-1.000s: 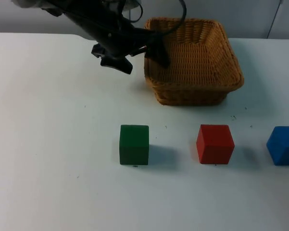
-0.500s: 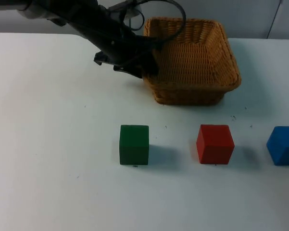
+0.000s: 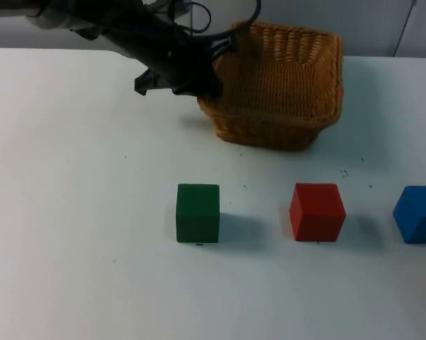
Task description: Pick up the basket with the left hand and place the blue cube into the basket with the right hand.
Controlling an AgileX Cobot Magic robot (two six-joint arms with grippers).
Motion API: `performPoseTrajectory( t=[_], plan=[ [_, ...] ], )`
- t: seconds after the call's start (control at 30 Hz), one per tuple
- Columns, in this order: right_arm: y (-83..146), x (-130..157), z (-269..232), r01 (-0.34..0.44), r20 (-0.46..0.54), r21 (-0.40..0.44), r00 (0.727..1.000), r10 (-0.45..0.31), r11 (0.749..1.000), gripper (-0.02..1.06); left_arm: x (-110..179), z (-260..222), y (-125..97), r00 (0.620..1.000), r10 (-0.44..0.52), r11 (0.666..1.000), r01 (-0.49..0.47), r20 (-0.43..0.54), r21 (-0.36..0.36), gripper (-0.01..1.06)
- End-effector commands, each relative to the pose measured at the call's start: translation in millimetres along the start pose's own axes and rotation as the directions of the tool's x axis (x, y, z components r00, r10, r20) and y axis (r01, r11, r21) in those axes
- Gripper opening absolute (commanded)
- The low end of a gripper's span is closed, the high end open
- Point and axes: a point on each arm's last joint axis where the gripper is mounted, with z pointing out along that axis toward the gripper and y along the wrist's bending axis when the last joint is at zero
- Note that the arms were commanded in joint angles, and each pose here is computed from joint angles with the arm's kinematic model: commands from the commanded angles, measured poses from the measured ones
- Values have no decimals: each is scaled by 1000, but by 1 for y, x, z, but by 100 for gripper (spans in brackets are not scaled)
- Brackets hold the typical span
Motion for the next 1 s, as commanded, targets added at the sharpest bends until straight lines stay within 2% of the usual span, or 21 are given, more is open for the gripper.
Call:
performPoseTrajectory(
  t=[0.0, 0.13, 0.17, 0.3, 0.47, 0.53, 0.6, 0.63, 0.7, 0.8, 0.83, 0.97],
  plan=[
    [1, -3, 0, 4, 13, -4, 1000, -4, 1000, 101, -14, -17, -19, 995, -72, 997, 70, 65, 34, 0],
    [1, -3, 0, 4, 13, -4, 1000, -4, 1000, 101, -27, -53, -45, 996, -44, 997, 38, 83, 65, 0],
    [1, -3, 0, 4, 13, -4, 1000, -4, 1000, 101, -27, -53, -45, 996, -44, 997, 38, 83, 65, 0],
    [1, -3, 0, 4, 13, -4, 1000, -4, 1000, 101, -31, -90, -63, 985, -66, 996, 56, 158, 64, 0],
    [1, -3, 0, 4, 13, -4, 1000, -4, 1000, 101, -17, -117, -61, 967, -100, 995, 99, 236, 14, 0],
    [1, -3, 0, 3, 13, -5, 1000, -3, 1000, 101, 11, -136, -51, 958, -109, 991, 127, 266, -50, 0],
    [1, -3, 0, 0, 13, -7, 1000, 0, 1000, 101, 30, -157, -48, 958, -44, 992, 75, 282, -101, 0],
    [1, -3, 0, 0, 13, -7, 1000, 0, 1000, 101, 30, -157, -48, 958, -44, 992, 75, 282, -101, 0],
    [2, -3, 0, -17, 16, -19, 1000, 18, 1000, 101, 51, -174, -43, 961, -24, 988, 65, 275, -139, 0],
    [3, -4, 0, -32, 20, -33, 999, 33, 999, 101, 80, -200, -35, 952, -43, 980, 99, 302, -175, 0],
    [3, -4, 0, -32, 20, -33, 999, 33, 999, 101, 80, -200, -35, 952, -43, 980, 99, 302, -175, 0],
    [3, -3, 0, -29, 15, -35, 999, 30, 999, 101, 119, -229, -29, 949, -45, 972, 114, 313, -206, 0]
  ],
)
